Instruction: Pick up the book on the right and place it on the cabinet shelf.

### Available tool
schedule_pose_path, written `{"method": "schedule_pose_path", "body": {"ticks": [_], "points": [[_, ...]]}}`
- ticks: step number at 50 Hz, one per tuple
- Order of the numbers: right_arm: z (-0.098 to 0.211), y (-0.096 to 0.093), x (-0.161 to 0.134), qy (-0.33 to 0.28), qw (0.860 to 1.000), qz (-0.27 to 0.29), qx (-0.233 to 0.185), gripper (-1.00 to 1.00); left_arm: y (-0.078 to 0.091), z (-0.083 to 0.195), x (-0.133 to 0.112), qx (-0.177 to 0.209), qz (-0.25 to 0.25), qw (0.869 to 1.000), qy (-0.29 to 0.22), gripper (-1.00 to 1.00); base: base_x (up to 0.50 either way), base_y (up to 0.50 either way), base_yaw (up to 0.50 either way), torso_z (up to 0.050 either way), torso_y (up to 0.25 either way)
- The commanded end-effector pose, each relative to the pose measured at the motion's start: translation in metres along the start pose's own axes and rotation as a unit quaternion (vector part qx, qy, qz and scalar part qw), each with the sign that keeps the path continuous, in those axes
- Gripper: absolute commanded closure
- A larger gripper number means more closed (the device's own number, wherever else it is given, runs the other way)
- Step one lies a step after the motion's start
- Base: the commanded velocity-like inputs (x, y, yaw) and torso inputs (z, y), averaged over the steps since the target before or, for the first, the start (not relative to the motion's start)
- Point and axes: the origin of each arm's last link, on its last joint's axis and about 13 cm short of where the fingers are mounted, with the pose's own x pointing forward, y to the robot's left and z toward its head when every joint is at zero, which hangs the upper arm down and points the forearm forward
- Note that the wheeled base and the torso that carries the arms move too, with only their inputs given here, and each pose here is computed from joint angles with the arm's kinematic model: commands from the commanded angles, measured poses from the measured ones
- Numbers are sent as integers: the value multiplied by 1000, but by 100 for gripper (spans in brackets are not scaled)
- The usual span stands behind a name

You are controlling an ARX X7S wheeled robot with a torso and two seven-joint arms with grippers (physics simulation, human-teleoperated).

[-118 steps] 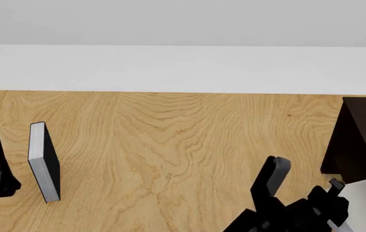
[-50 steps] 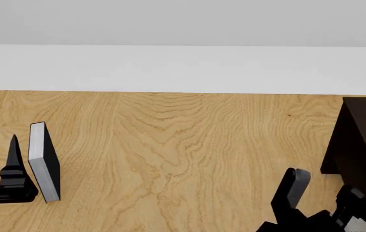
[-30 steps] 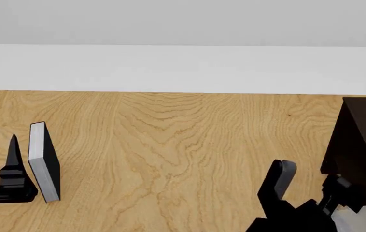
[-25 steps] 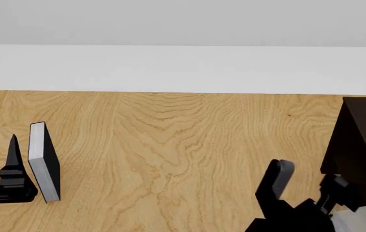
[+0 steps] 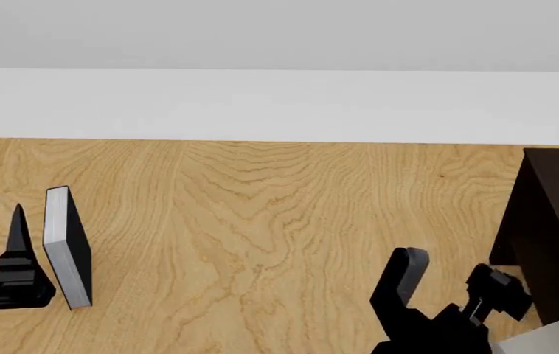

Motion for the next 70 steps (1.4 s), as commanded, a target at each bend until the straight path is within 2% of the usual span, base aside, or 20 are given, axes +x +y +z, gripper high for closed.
{"method": "schedule_pose_path", "body": {"ticks": [1, 10, 15, 19, 23, 24, 27, 28, 35, 43, 47, 53, 70], "points": [[1, 6, -2, -21, 1000, 11, -4, -100, 0, 0, 0, 0, 0, 1000, -1, -100, 0, 0, 0, 0, 0], [3, 5, -2, -25, 1000, 9, 0, -100, 0, 0, -1, 0, 0, 1000, 0, -100, 0, 0, 0, 0, 0], [7, 7, -2, -46, 999, 13, 12, -100, 0, 0, -1, 0, -1, 1000, 0, -100, 0, 0, 0, 0, 0], [16, 7, -2, -83, 994, 43, 54, -100, 0, 0, 0, 0, -1, 1000, 0, -100, 0, 0, 0, 0, 0], [26, 9, -6, -108, 983, 96, 114, -100, 0, 1, -1, -1, -1, 1000, 0, -100, 0, 0, 0, 0, 0], [27, 9, -6, -111, 982, 100, 115, -100, 0, 1, -1, -1, -1, 1000, 0, -100, 0, 0, 0, 0, 0], [27, 12, -8, -105, 979, 124, 126, -100, -1, 1, -1, -1, -2, 1000, 0, -100, 0, 0, 0, 0, 0], [28, 14, -8, -108, 973, 145, 146, -100, -1, 2, -2, -2, -2, 1000, 0, -100, 0, 0, 0, 0, 0], [33, 14, -11, -108, 961, 175, 184, -100, -1, 3, -2, -2, -2, 1000, 0, -100, 0, 0, 0, 0, 0], [28, 16, -11, -59, 953, 196, 222, -100, -2, 2, -2, 2, -1, 1000, -1, -100, 0, 0, 0, 0, 0], [26, 20, -12, -49, 939, 227, 254, -100, -1, 2, -1, 2, 0, 1000, -1, -100, 0, 0, 0, 0, 0], [21, 26, -13, -33, 933, 244, 264, -100, -1, 1, -1, 2, -2, 1000, -2, -100, 0, 0, 0, 0, 0], [10, 41, -16, -7, 931, 248, 269, -100, 0, 6, -4, -2, -1, 1000, -6, -100, 0, 0, 0, 0, 0]]}}
